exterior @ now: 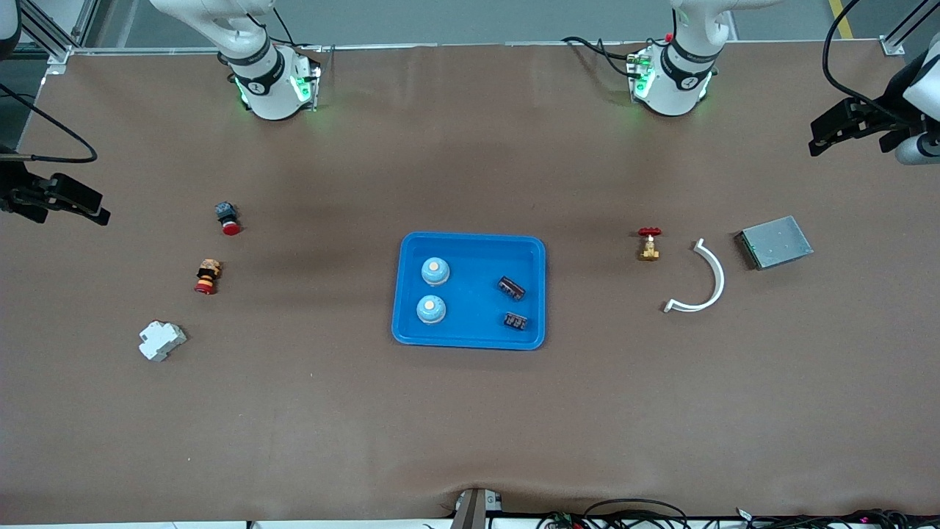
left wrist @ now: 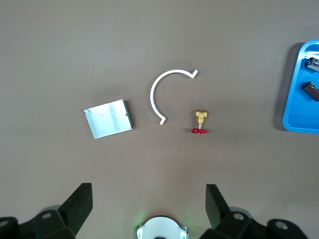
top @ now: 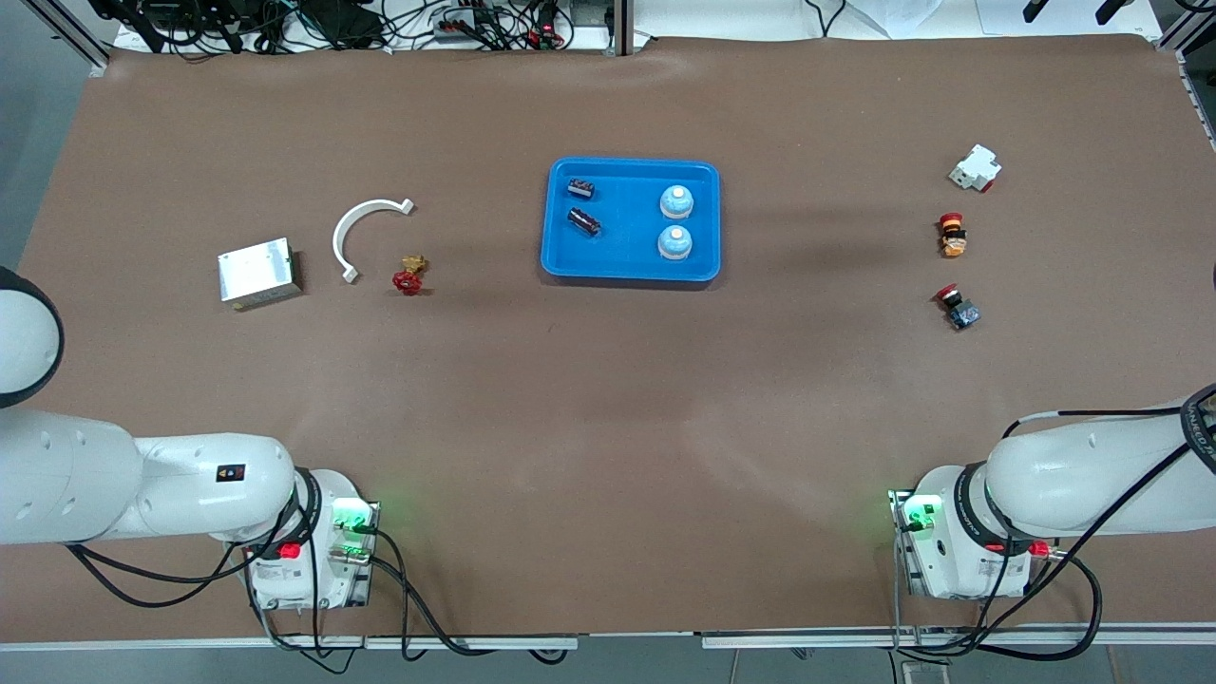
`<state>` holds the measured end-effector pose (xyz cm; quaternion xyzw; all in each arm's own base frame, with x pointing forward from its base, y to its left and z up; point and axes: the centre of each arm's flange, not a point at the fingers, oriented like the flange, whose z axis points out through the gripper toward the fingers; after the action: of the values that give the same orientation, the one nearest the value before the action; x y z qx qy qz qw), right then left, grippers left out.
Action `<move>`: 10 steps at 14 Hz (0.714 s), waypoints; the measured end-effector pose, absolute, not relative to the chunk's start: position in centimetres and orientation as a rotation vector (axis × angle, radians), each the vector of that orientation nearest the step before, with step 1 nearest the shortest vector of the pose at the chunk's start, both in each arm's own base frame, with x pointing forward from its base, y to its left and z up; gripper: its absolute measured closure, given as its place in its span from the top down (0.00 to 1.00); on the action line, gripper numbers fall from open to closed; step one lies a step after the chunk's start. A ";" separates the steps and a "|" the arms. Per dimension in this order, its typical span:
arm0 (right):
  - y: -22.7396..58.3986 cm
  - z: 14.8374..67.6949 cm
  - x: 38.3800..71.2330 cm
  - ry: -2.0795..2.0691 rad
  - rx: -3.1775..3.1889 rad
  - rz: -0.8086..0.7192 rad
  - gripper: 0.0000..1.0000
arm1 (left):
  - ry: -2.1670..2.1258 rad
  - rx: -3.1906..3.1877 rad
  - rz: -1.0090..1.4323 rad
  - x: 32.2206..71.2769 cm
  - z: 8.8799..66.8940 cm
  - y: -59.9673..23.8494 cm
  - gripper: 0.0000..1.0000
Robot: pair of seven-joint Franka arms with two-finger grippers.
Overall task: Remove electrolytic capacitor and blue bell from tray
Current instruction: 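Reach the right gripper toward the bells while the left gripper reaches the capacitors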
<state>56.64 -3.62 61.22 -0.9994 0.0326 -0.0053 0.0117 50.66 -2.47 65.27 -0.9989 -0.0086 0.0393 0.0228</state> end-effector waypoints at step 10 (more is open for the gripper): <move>-3.5 61.3 56.7 0.099 -3.112 -0.025 1.00 | -0.026 -3.093 0.148 51.2 64.4 -2.4 1.00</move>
<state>56.71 -3.48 61.27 -0.9994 0.0317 -0.0081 0.0137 51.21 -2.44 64.40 -0.9986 -0.0084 0.0477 0.0225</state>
